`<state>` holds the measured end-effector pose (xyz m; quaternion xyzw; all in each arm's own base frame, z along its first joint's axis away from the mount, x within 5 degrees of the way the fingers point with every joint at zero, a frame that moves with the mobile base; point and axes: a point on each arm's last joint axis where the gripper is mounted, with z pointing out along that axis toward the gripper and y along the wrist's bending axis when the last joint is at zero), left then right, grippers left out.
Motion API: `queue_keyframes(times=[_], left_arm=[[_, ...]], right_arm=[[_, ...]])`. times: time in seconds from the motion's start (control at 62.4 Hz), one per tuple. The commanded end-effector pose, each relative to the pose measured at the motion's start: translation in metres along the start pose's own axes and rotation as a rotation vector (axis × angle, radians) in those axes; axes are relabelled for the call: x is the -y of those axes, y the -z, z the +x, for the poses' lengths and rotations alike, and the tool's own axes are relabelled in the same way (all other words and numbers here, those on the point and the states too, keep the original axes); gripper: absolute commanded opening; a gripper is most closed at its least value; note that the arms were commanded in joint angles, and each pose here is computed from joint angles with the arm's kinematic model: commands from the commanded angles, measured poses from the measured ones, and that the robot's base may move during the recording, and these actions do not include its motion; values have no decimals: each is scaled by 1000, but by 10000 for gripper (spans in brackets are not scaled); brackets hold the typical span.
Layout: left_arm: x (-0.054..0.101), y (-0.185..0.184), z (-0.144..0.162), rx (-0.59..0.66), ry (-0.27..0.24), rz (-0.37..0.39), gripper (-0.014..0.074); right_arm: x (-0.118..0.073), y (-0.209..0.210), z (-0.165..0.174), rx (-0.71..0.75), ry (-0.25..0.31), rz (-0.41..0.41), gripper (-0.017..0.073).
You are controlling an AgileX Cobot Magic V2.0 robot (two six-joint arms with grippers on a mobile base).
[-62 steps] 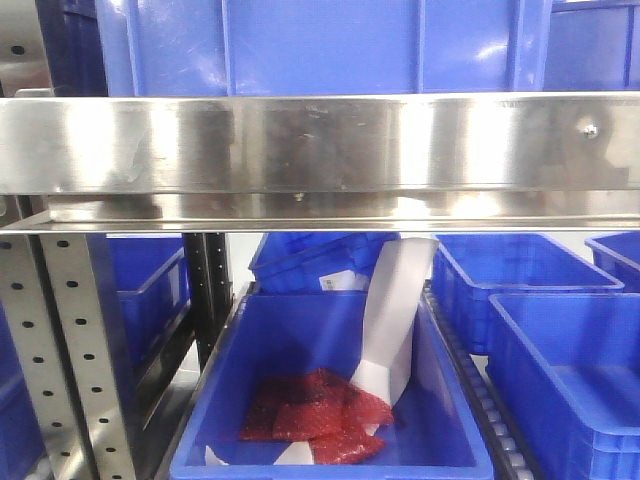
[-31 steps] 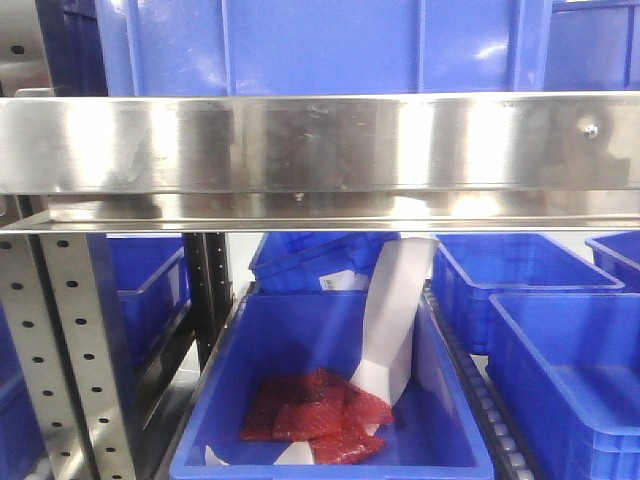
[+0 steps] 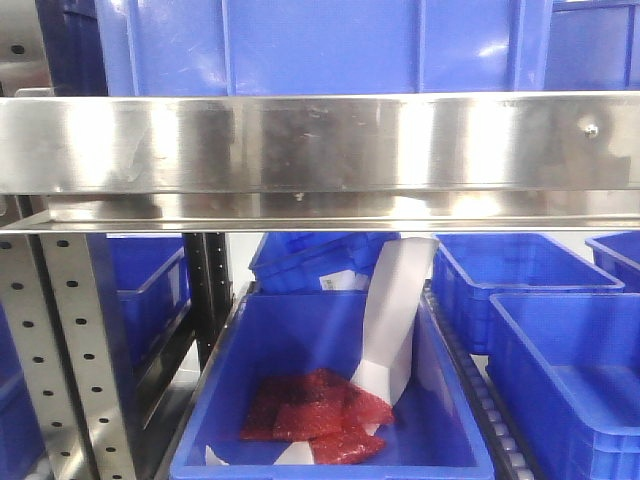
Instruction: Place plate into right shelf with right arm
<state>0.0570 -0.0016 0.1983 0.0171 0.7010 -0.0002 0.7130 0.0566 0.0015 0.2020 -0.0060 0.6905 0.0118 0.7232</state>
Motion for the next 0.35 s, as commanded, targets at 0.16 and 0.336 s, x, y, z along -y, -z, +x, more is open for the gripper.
queue_keyframes(times=[0.16,0.336], left_arm=[[-1,1,-5,89,15,-12,-128],[-1,1,-5,89,15,-12,-128]], right_arm=[[1,3,-14,124,12,11,54],[1,3,-14,124,12,11,54]])
